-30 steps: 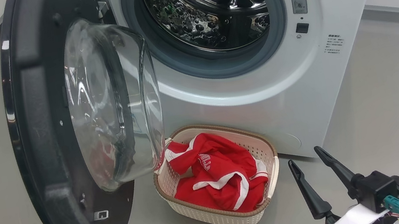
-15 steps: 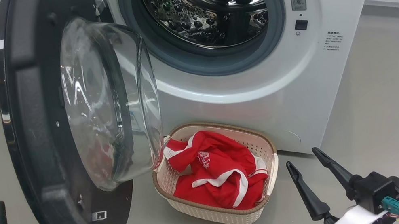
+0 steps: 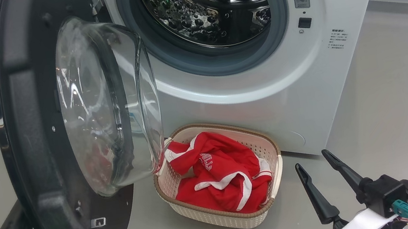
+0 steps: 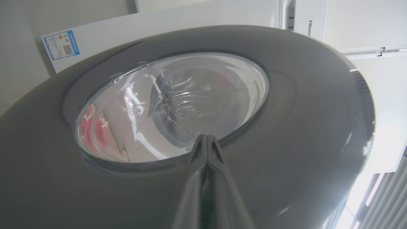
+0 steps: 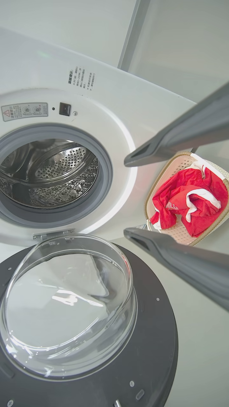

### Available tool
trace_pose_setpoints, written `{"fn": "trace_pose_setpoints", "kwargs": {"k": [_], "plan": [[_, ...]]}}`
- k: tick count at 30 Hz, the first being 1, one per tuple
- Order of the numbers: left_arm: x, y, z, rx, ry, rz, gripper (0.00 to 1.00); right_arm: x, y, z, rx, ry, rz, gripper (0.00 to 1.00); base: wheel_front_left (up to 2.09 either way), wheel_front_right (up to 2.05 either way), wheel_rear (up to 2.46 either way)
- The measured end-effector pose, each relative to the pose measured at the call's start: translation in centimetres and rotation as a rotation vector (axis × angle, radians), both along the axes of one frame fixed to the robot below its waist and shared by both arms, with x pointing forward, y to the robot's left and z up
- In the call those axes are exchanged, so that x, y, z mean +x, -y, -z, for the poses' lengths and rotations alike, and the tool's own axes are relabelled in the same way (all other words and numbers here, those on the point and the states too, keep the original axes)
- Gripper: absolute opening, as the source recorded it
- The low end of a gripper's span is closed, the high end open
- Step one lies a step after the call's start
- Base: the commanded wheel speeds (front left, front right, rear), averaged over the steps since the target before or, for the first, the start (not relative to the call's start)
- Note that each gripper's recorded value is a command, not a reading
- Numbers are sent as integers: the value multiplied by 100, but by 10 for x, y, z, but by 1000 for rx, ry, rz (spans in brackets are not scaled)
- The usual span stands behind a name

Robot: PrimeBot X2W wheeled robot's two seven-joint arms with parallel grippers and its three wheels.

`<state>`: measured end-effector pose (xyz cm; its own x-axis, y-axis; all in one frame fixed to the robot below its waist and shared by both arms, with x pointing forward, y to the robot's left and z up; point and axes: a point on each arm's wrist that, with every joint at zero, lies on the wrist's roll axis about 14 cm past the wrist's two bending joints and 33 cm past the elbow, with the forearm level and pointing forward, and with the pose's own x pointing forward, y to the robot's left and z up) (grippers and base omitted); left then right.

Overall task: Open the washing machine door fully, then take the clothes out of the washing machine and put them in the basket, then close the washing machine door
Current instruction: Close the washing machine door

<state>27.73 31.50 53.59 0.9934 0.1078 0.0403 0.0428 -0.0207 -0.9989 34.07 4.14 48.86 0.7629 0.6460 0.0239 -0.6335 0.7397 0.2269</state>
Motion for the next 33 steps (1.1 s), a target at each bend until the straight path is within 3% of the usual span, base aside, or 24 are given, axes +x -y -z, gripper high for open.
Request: {"fn": "trace_pose_setpoints", "kwargs": {"k": [9,22,33], "plan": [[-3,19,-33,35,95,167,0,0,0,0,-2,0,1,100,0,0,0],[-14,59,-35,24,84,368,0,-1,2,0,-1,-1,6,100,0,0,0],[-2,97,-39,-23,116,507,0,8,24,-2,-2,7,90,100,0,0,0]]}}
